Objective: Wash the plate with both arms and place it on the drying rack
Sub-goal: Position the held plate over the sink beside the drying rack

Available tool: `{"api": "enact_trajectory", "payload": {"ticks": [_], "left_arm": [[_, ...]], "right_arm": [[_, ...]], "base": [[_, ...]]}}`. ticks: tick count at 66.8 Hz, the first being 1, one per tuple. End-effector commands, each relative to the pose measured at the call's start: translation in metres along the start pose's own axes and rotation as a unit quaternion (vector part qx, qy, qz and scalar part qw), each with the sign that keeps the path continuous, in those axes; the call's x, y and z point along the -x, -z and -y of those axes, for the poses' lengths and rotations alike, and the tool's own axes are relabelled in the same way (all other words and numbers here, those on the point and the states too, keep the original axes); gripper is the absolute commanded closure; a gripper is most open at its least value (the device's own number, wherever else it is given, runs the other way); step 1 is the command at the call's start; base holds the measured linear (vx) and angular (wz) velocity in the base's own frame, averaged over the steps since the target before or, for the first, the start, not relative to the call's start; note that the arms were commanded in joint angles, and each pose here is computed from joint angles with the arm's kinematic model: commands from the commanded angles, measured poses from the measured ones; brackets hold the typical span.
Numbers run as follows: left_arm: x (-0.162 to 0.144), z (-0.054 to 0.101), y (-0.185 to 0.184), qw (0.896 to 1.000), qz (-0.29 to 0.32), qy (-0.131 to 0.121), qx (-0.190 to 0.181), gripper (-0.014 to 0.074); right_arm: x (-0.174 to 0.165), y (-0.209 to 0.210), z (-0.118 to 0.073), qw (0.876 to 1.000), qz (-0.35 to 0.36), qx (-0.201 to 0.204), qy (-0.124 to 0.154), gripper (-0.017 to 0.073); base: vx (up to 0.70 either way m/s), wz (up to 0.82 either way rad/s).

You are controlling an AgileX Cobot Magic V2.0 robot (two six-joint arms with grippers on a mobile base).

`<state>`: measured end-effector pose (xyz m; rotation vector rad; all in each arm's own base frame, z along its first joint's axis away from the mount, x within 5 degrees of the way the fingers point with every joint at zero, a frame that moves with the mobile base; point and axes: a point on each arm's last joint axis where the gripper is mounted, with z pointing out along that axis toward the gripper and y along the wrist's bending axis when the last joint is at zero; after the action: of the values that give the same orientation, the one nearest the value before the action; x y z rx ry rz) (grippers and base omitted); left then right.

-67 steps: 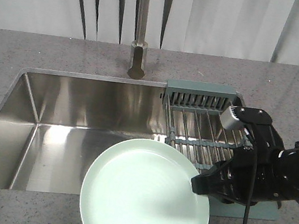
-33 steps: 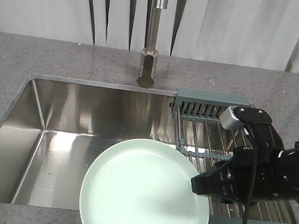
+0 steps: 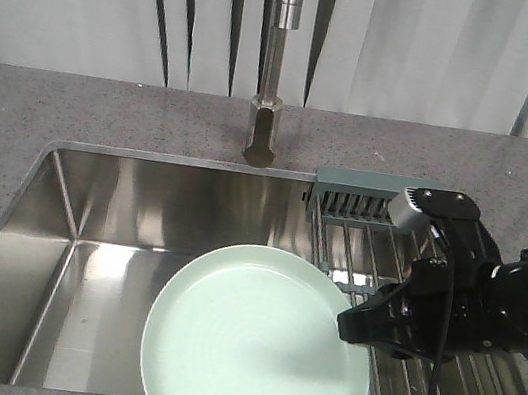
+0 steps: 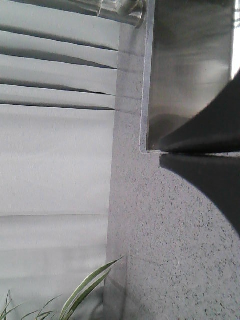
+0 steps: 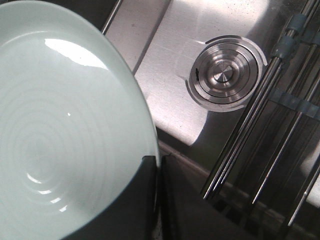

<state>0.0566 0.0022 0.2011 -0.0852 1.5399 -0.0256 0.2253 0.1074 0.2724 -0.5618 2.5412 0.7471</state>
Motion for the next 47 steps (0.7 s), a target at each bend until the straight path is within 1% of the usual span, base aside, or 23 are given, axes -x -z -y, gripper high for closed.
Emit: {"api": "enact_trajectory", "payload": {"ticks": [1,47], "left_arm": [[0.0167,0.0014,0.0027,0.998,0.058,0.004,-0.007,0.06],[0.0167,0.0014,0.0027,0.998,0.058,0.004,-0.007,0.06]], "right_arm": [[0.009,0.0114,-0.0077,0.999,0.039,0.009,0.005,0.0561],[0.009,0.0114,-0.0077,0.999,0.039,0.009,0.005,0.0561]], "base": [[0.05,0.01],[0.03,0.0]]}}
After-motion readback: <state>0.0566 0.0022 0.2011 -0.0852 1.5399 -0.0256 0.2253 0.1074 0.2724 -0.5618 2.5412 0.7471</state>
